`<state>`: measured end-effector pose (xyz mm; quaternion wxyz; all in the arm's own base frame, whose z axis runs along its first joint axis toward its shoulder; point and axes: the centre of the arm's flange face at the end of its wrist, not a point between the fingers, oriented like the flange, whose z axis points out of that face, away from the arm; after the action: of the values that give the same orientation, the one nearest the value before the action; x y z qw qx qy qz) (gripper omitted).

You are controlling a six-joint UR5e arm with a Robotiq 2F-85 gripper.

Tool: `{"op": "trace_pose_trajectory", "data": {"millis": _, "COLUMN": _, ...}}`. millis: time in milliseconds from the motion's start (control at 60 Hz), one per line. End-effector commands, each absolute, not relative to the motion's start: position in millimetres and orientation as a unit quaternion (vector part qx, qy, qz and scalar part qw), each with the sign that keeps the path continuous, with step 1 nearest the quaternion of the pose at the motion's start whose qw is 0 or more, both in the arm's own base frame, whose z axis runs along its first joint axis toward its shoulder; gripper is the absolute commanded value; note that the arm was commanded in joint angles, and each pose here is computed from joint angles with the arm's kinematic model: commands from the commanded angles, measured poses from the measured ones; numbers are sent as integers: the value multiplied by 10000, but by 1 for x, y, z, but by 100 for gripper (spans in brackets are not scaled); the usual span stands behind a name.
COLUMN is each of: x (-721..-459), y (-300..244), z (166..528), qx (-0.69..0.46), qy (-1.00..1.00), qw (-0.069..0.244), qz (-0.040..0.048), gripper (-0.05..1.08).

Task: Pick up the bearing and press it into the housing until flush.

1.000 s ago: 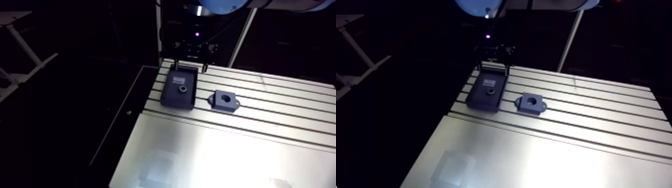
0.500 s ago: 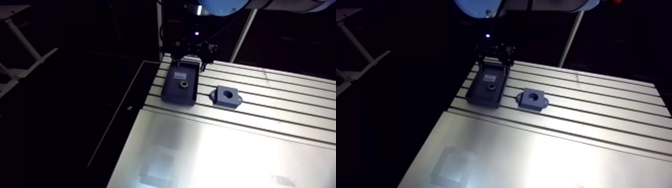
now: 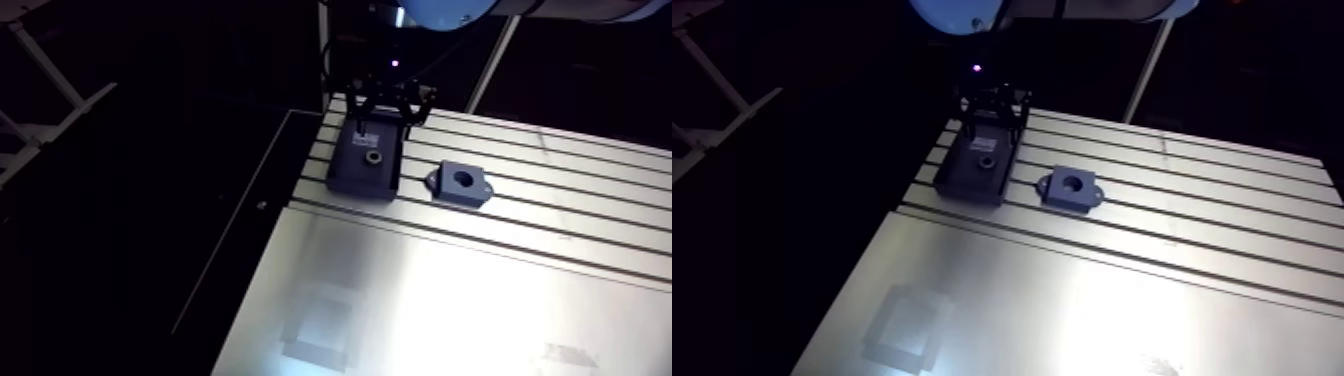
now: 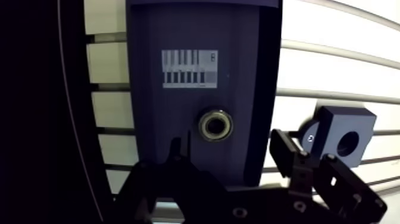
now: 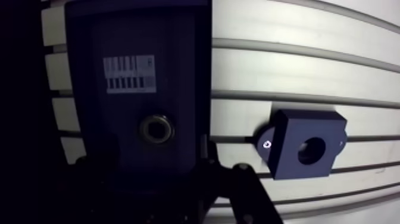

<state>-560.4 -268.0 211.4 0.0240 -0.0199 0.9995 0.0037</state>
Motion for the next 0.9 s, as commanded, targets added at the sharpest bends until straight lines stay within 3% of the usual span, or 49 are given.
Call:
{"op": "trace_pose_trajectory", "data": {"millis": 17, "x": -562, "y": -269, "z": 206, "qx": -203, "qy": 9995, "qw": 240, "qz": 39, "gripper": 28}}
{"op": "trace_pose_trajectory", "data": {"millis": 900, "x": -558, "y": -277, "z": 187, "qx": -203, "qy": 9990, "qw": 381, "qz": 75, "gripper": 30}}
